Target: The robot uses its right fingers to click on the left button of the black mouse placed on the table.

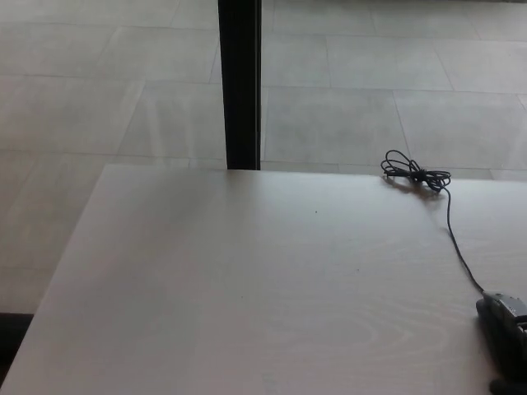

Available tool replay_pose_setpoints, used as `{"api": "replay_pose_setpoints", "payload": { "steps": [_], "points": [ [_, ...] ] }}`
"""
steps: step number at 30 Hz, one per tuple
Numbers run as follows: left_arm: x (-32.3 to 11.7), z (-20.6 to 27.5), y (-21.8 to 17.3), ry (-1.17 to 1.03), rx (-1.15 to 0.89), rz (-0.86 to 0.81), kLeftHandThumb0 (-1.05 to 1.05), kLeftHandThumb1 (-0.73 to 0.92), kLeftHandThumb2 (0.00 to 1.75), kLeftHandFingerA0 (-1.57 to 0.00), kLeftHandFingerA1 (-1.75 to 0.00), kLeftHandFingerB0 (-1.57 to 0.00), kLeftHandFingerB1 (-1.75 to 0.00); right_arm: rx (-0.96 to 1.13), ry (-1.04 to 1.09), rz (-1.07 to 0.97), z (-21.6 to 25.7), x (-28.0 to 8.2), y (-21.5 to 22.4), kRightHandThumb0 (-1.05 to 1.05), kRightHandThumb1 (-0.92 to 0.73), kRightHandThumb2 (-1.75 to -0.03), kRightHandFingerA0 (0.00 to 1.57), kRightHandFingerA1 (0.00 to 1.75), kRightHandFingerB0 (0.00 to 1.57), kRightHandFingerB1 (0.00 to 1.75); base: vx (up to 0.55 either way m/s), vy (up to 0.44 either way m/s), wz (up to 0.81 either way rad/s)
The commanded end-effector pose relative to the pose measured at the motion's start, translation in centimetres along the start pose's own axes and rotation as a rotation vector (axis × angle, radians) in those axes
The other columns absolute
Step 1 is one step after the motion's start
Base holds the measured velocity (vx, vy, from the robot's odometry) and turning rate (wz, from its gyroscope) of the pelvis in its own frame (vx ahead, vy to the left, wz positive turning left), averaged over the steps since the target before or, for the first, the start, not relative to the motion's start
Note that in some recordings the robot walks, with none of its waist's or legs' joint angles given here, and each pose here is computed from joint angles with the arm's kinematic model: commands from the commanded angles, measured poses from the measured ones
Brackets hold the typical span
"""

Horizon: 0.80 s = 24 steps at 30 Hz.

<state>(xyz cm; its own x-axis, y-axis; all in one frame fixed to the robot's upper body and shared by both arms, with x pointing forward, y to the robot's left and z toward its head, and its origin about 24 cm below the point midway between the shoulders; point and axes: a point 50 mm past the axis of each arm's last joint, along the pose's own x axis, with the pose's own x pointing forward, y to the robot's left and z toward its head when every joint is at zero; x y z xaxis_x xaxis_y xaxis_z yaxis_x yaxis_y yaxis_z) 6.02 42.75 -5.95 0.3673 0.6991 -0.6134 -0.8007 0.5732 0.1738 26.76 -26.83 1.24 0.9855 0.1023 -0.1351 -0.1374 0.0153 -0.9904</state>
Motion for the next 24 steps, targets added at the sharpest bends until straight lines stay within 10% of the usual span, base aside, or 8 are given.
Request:
{"api": "replay_pose_setpoints", "payload": {
  "steps": [1,2,4,9,12,16,22,24],
  "points": [
    [-0.1,0.7,0.6,-0.042,0.038,0.011,-0.95,0.92,0.81,-0.46,-0.59,-0.43,-0.44,0.321,0.085,0.016,-0.8,0.3,-2.8,-0.9,-0.79,-1.15,0.42,0.7,0.24,0.45,0.0,0.0,0.0],
    [-0.1,0.7,0.6,-0.045,0.033,0.009,-0.85,0.8,1.26,-0.48,-0.66,-0.36,-0.52,0.395,0.098,-0.078,-0.9,1.3,-5.6,-0.88,-0.92,-0.73,0.55,1.61,0.3,0.32,0.0,0.0,0.0],
    [-0.1,0.6,0.6,-0.052,0.026,0.003,-0.95,0.92,0.81,-0.46,-0.6,-0.43,-0.45,0.45,0.109,-0.109,-1.0,1.5,-6.9,-0.88,-0.88,-0.74,0.78,1.74,0.29,0.33,0.0,0.0,0.0],
    [-0.1,0.4,0.8,-0.03,0.026,0.004,-0.88,0.92,0.83,-0.53,-0.58,-0.46,-0.42,0.45,0.101,-0.259,-2.6,2.0,-14.0,-0.94,-0.8,-1.19,1.03,1.44,0.28,0.47,0.0,0.0,0.0],
    [-0.1,0.5,0.8,-0.022,0.003,0.019,-0.94,0.81,0.93,-0.56,-0.61,-0.46,-0.48,0.432,0.125,-0.33,-3.9,1.5,-16.3,-0.91,-0.92,-0.71,0.81,1.63,0.32,0.32,0.0,0.0,0.0],
    [-0.1,0.4,0.8,-0.03,-0.024,-0.001,-0.88,0.92,0.8,-0.53,-0.59,-0.45,-0.43,0.426,0.173,-0.38,-5.5,0.7,-18.4,-0.94,-0.92,-0.74,0.52,0.57,0.31,0.33,0.0,0.0,0.0],
    [-0.2,0.2,0.9,-0.016,-0.002,0.008,-0.96,0.83,0.92,-0.53,-0.61,-0.42,-0.48,0.461,0.184,-0.517,-6.5,-1.8,-21.2,-0.95,-0.92,-0.72,1.0,1.75,0.32,0.4,0.0,0.0,0.0],
    [-0.2,0.1,0.9,-0.026,0.008,0.008,-0.91,0.92,0.8,-0.55,-0.58,-0.48,-0.44,0.526,0.269,-0.59,-8.6,-4.4,-21.7,-0.87,-0.92,-0.7,0.4,0.73,0.34,0.34,0.0,0.0,0.0]
  ]
}}
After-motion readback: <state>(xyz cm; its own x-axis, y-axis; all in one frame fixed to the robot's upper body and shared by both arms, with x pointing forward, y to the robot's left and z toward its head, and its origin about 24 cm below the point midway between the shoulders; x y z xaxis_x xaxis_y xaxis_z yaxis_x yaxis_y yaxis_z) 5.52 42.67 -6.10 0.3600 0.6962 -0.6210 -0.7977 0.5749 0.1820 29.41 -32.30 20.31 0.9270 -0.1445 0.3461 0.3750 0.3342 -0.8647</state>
